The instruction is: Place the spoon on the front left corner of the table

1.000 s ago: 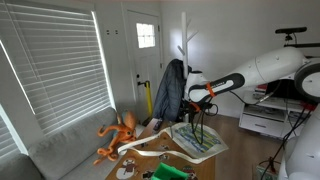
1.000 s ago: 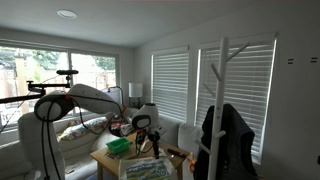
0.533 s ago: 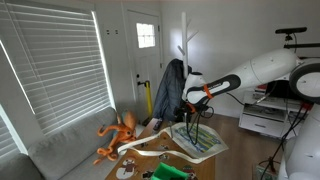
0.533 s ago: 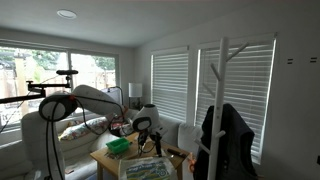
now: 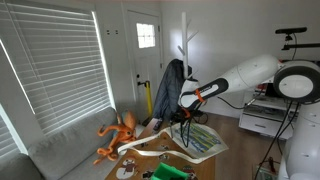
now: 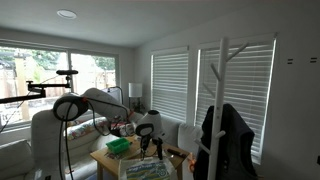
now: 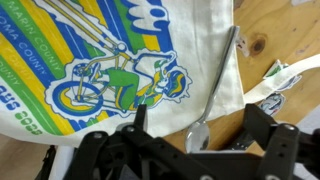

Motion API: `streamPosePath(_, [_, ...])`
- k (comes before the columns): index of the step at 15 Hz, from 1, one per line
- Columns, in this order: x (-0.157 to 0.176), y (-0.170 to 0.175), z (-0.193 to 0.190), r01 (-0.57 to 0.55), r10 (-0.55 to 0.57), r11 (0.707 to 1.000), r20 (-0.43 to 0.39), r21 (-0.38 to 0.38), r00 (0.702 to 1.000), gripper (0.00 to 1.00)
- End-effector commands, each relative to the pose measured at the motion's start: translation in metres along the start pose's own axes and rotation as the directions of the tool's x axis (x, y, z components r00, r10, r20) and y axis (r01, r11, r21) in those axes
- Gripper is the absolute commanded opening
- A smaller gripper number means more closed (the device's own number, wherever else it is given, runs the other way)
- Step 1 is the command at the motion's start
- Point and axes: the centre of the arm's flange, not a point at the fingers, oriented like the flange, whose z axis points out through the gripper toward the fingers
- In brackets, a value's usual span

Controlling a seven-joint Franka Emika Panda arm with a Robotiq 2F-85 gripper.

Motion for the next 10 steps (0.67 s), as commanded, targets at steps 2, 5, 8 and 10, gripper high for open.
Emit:
streamPosePath(2, [0.022,-0.010,0.020,-0.005,0.004,1.000,0.029,0.028,1.000,0.73])
streamPosePath(5, [0.029,-0.015,0.032,-0.006,0.005,1.000,0.037,0.024,0.999,0.49])
streamPosePath(8, [0.036,-0.021,0.040,0.006,-0.007,1.000,0.034,0.025,0.999,0.37])
streamPosePath(10, [0.039,-0.026,0.042,0.013,-0.014,1.000,0.037,0.027,0.999,0.32])
